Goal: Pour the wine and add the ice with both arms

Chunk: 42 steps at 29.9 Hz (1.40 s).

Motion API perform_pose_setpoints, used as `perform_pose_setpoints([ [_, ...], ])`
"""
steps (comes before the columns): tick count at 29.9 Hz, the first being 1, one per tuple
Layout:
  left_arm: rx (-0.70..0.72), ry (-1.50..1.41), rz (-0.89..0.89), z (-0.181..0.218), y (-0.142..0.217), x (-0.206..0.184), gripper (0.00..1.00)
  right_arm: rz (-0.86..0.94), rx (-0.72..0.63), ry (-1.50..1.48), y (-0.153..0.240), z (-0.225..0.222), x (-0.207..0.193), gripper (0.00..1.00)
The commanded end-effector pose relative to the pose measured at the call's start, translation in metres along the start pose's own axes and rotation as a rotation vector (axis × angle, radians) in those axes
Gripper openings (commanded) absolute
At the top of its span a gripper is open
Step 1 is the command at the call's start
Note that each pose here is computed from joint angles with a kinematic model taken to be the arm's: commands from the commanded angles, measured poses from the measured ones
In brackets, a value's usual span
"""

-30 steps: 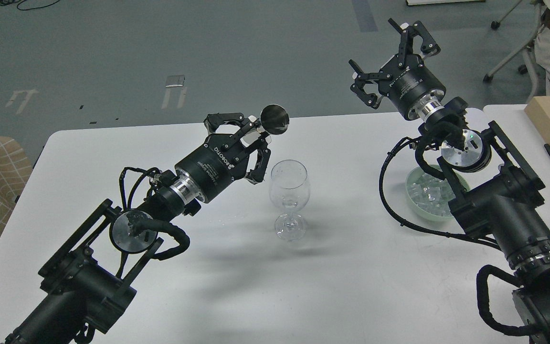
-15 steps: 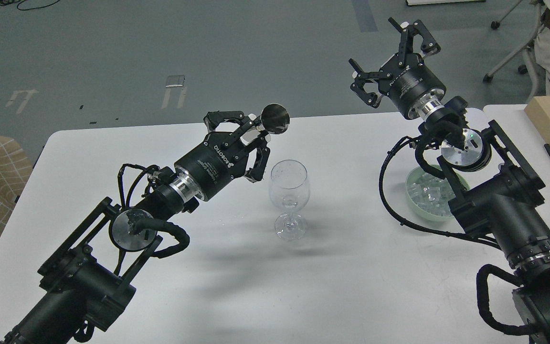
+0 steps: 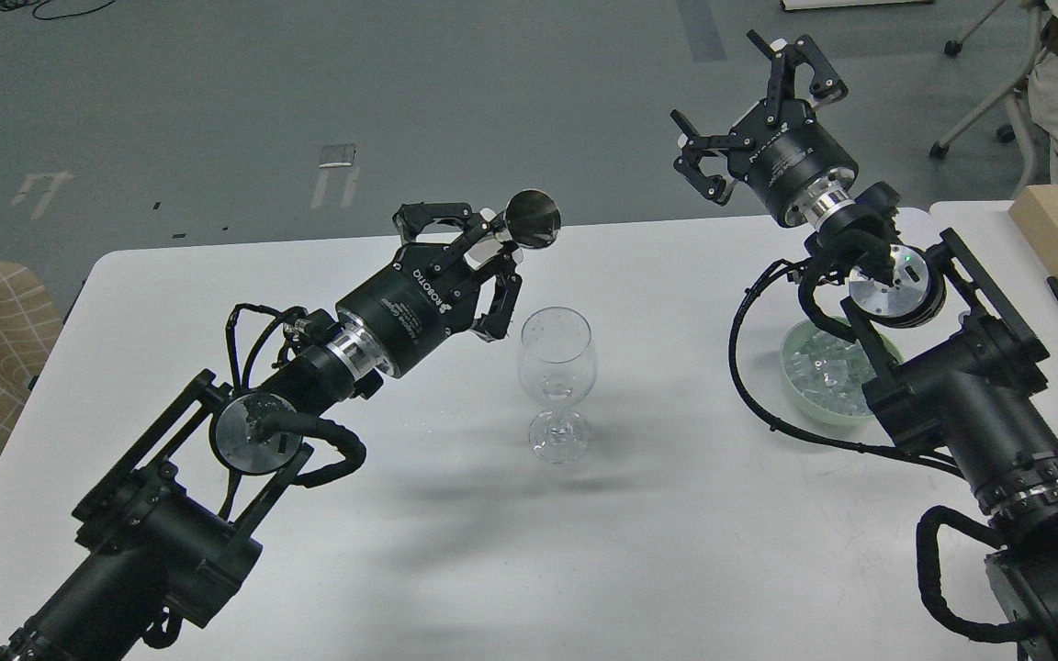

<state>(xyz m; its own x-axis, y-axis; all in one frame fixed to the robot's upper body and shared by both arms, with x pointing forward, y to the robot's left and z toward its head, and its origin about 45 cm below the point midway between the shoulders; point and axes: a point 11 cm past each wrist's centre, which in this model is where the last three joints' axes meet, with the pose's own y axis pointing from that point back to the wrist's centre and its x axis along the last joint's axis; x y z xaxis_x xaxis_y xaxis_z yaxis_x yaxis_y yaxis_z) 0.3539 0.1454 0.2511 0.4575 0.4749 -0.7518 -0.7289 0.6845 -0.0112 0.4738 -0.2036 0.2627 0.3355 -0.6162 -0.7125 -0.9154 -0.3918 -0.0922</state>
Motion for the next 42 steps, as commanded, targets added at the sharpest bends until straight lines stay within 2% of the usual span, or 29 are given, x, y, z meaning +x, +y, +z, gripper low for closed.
perform_pose_setpoints([
  [1,0.004,-0.029,0.003,-0.0006,-0.0003,0.0001,0.00,0.000,-0.001,0.000,0.0002,0.0005,0.0002,1.00],
  [42,0.024,-0.166,0.022,-0.0005,0.0018,0.0030,0.00,0.001,-0.001,0.000,-0.0001,0.0002,0.0003,1.00],
])
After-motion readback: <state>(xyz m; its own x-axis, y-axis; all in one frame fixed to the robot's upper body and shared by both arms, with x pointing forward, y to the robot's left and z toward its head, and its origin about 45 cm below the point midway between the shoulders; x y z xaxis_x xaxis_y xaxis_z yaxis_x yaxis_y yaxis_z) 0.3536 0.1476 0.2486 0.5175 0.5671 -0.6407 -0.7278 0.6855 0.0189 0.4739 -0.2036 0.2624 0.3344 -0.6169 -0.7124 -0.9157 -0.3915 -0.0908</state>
